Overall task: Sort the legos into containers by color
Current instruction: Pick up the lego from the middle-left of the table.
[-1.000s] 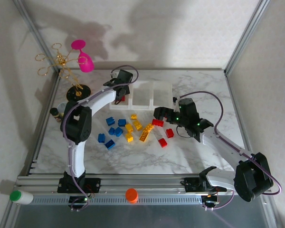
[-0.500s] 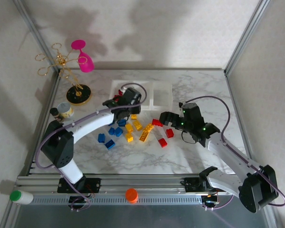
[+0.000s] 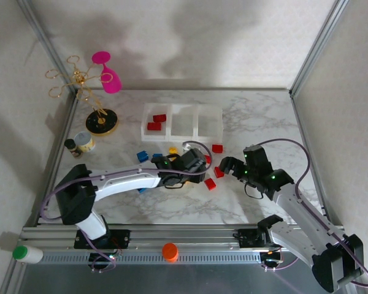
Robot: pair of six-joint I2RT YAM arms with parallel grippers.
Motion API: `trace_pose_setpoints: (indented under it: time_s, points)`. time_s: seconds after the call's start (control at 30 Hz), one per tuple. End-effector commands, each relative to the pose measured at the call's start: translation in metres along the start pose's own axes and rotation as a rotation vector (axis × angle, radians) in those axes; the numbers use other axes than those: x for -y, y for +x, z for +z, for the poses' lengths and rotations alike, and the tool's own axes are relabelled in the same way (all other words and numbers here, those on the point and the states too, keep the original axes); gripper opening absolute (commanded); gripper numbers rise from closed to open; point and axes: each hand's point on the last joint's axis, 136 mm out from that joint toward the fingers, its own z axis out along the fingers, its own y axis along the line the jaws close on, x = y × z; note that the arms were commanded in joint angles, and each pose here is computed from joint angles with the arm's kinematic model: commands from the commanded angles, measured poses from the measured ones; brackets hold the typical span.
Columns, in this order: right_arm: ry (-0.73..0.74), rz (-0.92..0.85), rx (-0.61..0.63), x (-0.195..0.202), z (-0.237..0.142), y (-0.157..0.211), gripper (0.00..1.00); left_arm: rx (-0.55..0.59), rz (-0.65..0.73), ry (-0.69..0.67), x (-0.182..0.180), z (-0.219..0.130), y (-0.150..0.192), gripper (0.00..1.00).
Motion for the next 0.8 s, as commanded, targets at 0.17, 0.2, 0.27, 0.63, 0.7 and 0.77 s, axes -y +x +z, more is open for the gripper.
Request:
trace_pose_setpoints:
  time_s: [0.17, 0.2, 0.27, 0.63, 0.7, 0.77]
  points:
    - [-0.047, 0.109, -0.005, 0.018, 0.005, 0.004, 0.99, -0.061, -0.122, -0.029, 0.035, 0.035, 0.036, 0.62]
    - [-0.044, 0.109, -0.004, 0.020, 0.006, 0.003, 0.99, -0.066, -0.129, -0.041, 0.035, 0.040, 0.039, 0.63]
    - [-0.047, 0.108, -0.006, 0.022, 0.007, 0.004, 0.99, -0.073, -0.148, -0.050, 0.035, 0.049, 0.043, 0.64]
    - [-0.082, 0.133, -0.003, 0.031, 0.009, -0.003, 0.99, -0.030, -0.144, -0.172, 0.031, 0.086, 0.039, 0.78]
    - [-0.077, 0.130, -0.002, 0.033, 0.009, -0.004, 0.99, -0.030, -0.138, -0.189, 0.030, 0.093, 0.041, 0.79]
    - [-0.081, 0.126, -0.004, 0.033, 0.009, -0.004, 0.99, -0.032, -0.127, -0.227, 0.025, 0.099, 0.044, 0.79]
